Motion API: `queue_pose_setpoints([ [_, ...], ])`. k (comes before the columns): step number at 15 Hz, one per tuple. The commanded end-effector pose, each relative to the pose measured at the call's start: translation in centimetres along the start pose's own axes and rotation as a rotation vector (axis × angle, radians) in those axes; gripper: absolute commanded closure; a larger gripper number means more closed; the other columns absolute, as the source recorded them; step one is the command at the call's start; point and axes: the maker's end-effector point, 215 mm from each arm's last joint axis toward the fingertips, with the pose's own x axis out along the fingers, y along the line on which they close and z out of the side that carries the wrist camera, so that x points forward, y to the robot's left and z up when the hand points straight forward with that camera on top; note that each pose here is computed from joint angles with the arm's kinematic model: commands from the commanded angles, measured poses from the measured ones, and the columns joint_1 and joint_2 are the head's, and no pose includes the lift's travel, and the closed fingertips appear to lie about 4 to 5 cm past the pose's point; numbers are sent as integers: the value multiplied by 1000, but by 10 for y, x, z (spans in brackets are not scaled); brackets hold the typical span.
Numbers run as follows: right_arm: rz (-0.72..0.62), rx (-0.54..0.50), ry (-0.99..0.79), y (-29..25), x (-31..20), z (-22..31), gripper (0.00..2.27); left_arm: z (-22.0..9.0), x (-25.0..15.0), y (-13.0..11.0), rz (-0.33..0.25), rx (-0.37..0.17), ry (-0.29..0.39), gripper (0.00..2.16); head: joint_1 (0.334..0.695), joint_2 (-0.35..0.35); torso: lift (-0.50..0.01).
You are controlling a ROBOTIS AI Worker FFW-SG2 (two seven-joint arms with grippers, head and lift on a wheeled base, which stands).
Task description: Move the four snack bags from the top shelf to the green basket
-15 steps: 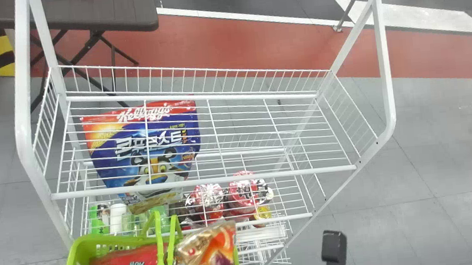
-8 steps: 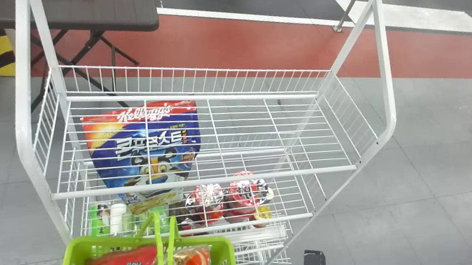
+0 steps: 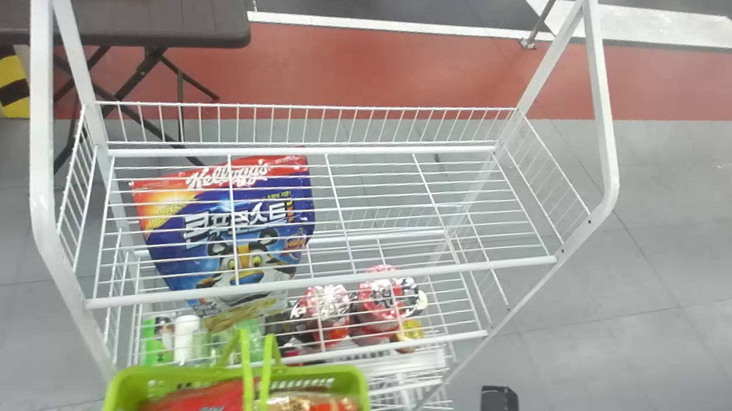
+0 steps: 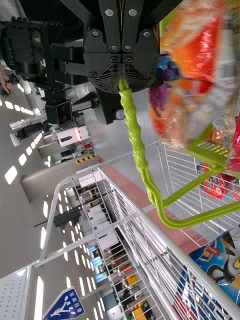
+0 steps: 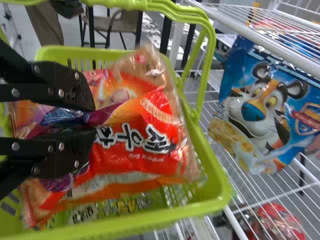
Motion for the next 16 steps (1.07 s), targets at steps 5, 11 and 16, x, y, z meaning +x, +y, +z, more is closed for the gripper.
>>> queue_pose_setpoints([
  [5,-92,-262,-255,12,-18,85,63,3,1,-1,3,1,-10,1730,695,-350,0],
  [11,-143,-758,-914,128,-101,194,33,2,1,1,10,-1,-8,1730,695,-350,0],
  [16,-199,-789,-968,152,-104,190,36,2,1,1,9,0,-7,1730,695,-350,0],
])
